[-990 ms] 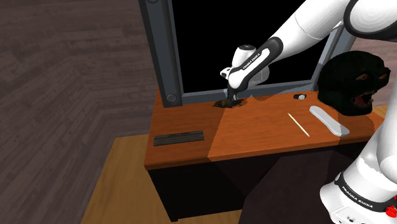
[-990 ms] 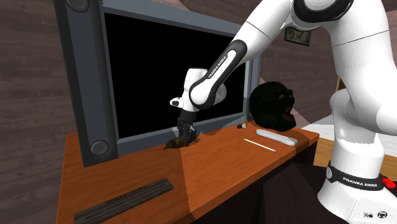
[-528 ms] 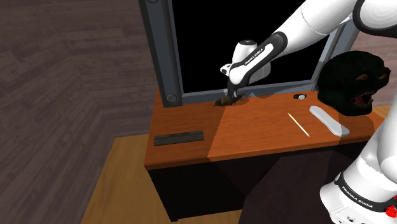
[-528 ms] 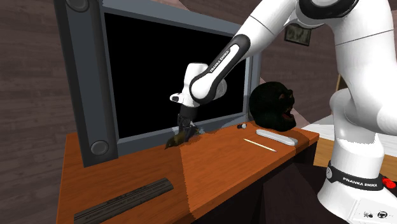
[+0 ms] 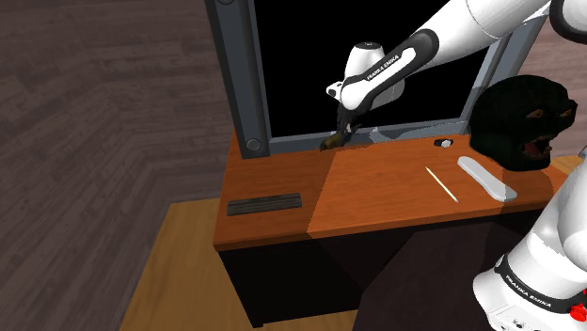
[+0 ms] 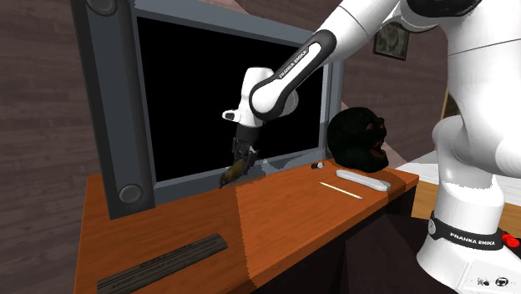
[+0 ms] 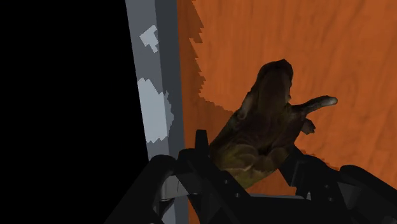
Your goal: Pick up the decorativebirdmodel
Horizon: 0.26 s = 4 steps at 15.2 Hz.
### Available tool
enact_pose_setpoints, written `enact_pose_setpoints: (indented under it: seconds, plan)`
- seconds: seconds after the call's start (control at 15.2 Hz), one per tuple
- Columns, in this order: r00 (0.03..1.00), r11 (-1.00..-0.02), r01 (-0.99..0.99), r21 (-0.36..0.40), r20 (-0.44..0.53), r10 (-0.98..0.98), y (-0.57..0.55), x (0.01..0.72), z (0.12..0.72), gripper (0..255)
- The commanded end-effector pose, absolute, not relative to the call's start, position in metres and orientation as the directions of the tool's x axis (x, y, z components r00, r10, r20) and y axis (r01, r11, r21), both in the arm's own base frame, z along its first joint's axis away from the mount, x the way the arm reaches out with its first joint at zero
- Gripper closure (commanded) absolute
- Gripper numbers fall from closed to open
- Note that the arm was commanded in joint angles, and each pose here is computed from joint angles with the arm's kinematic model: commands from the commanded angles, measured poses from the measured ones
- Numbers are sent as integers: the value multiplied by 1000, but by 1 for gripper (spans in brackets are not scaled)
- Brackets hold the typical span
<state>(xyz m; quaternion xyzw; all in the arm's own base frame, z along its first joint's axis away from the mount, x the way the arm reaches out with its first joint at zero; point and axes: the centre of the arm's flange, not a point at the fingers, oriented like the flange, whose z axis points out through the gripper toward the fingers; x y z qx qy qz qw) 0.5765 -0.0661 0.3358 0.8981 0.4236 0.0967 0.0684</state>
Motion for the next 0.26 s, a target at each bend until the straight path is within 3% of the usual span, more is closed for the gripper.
enact_pose_setpoints:
  seconds: [0.0, 0.2]
  plan:
    - [622, -632, 748, 205, 116, 774, -66, 576, 346, 255]
    - [622, -632, 748, 205, 115, 774, -66, 576, 352, 255]
